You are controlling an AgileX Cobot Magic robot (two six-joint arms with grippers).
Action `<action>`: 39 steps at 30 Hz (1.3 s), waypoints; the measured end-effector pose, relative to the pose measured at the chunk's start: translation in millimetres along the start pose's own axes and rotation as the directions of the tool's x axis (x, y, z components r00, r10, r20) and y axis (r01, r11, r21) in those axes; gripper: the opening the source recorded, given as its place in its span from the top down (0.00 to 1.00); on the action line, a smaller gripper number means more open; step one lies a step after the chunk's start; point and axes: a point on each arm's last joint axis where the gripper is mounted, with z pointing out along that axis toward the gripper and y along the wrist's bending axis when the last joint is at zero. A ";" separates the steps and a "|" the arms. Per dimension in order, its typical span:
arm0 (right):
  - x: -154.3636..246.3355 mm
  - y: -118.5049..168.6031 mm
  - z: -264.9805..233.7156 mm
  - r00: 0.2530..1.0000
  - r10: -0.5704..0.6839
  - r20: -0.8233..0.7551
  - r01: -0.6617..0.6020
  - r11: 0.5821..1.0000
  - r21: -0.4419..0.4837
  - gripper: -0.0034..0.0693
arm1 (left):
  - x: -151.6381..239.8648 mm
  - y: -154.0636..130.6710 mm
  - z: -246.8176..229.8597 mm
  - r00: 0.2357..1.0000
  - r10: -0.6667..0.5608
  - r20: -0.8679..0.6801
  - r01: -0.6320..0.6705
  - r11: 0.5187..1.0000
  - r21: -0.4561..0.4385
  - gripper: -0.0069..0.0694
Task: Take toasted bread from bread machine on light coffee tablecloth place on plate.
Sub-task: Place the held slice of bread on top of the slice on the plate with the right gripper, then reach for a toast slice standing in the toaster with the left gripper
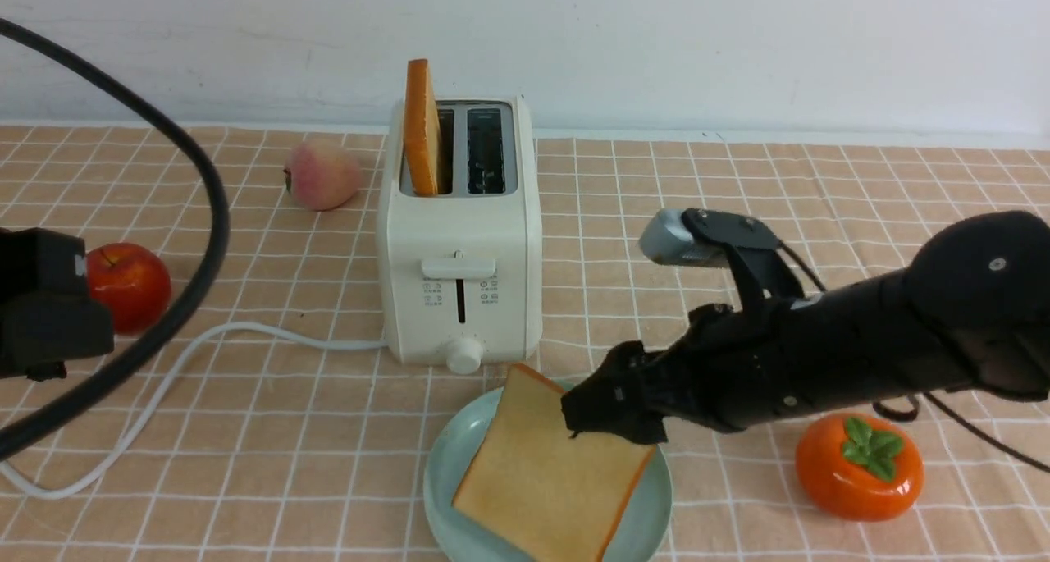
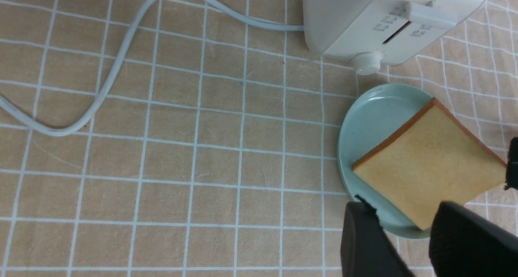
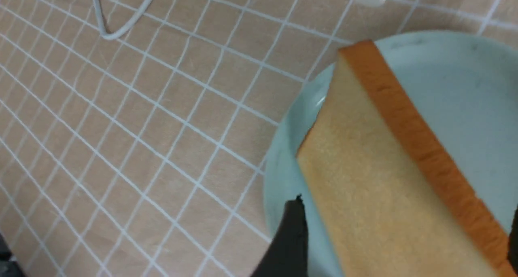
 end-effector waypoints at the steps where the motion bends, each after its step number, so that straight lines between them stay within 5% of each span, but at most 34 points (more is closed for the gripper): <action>1: -4.2 -1.2 -6.1 1.000 -0.026 0.006 0.026 1.000 0.010 0.03 | 0.0 -0.4 0.0 1.000 -0.002 0.000 0.002 1.000 0.004 0.60; 7: -46.8 -6.3 -67.2 0.984 -0.155 -0.092 0.163 0.982 0.093 0.18 | -10.5 -8.6 12.8 0.998 -0.056 0.029 0.053 0.995 0.084 0.60; 11: -62.4 2.5 -91.5 0.985 -0.096 -0.143 0.117 0.981 0.153 0.31 | -25.9 -16.6 37.6 0.997 -0.070 0.040 0.063 0.986 0.155 0.60; 14: -65.3 19.7 -100.1 0.984 -0.061 -0.167 0.085 0.986 0.141 0.40 | -46.2 -30.4 56.5 1.000 -0.006 0.014 0.002 0.974 0.225 0.59; 20: -58.5 39.3 -98.2 0.975 -0.071 -0.212 0.094 0.991 0.100 0.44 | -96.0 -59.2 63.3 0.994 0.111 0.009 -0.108 0.950 0.294 0.58; 25: -56.2 39.3 -98.3 0.969 -0.067 -0.237 0.097 0.989 0.115 0.44 | -142.6 -75.5 96.0 0.999 0.044 0.017 -0.047 0.980 0.195 0.58; 34: -54.7 30.9 -100.3 0.963 -0.057 -0.262 0.113 0.972 0.205 0.44 | -160.0 -128.4 169.3 0.997 0.070 0.026 -0.069 0.996 -0.064 0.51; 39: -53.8 30.4 -100.7 0.960 -0.057 -0.273 0.118 0.971 0.210 0.44 | -163.2 -133.8 213.9 0.998 0.060 0.021 -0.056 0.987 -0.152 0.44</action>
